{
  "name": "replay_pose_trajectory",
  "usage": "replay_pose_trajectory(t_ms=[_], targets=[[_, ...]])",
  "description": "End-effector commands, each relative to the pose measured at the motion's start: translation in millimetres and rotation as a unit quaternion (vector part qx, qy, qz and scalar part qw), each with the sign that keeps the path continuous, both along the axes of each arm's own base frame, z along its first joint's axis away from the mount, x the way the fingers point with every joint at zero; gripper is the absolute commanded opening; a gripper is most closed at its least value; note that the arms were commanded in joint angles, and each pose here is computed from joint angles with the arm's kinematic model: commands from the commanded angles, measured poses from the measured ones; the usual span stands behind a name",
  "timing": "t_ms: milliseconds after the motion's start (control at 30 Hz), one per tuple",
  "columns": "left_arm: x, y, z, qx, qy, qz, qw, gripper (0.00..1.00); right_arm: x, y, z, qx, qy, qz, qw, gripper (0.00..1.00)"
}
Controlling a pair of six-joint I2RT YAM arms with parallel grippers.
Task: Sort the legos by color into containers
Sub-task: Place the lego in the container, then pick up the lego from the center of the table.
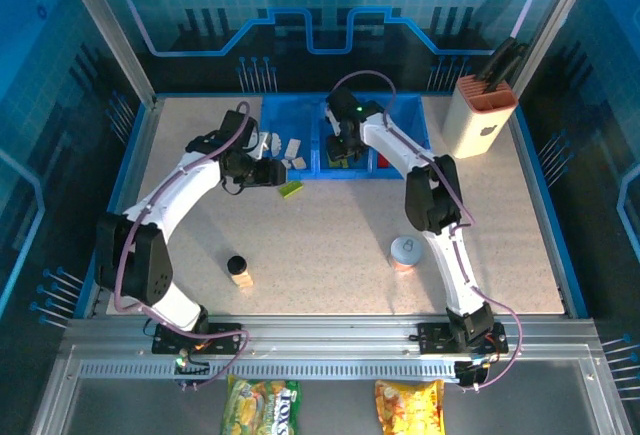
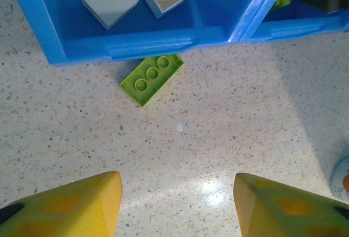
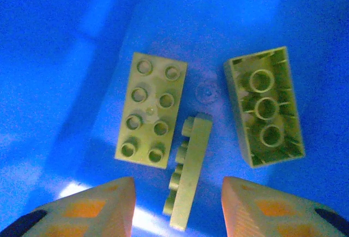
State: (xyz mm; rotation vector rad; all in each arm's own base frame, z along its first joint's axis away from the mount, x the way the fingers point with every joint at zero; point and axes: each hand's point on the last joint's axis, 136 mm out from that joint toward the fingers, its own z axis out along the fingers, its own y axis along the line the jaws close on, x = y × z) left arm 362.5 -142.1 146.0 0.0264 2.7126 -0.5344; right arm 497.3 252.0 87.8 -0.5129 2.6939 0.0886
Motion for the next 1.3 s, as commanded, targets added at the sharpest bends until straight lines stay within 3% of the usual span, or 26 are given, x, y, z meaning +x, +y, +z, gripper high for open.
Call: replay_pose_trajectory(t_ms=[0,233,500,867,1267], targets=[[2,0,-13,0.014,0.013,0.01,1.0,0.57,-8,-5,63,0.014,-0.042,0.007,0.999,0.46],[17,-3,-43,0.043,0.016,-0.004,0.999,0.56,-39,-8,110,0.044,-0.065,0.01,0.997,0.47],[38,-11,-73,0.072,-0.004,-0.036,0.997,0.56,-81,-34,136,0.06,-0.083,-0.01,0.995,0.47],[55,-18,-88,0.087,-0.04,-0.053,0.994,0.56,-132,-76,146,0.058,-0.09,-0.045,0.993,0.48],[56,-19,-104,0.091,-0.033,-0.043,0.994,0.6,-156,-99,139,0.048,-0.081,-0.061,0.994,0.48]])
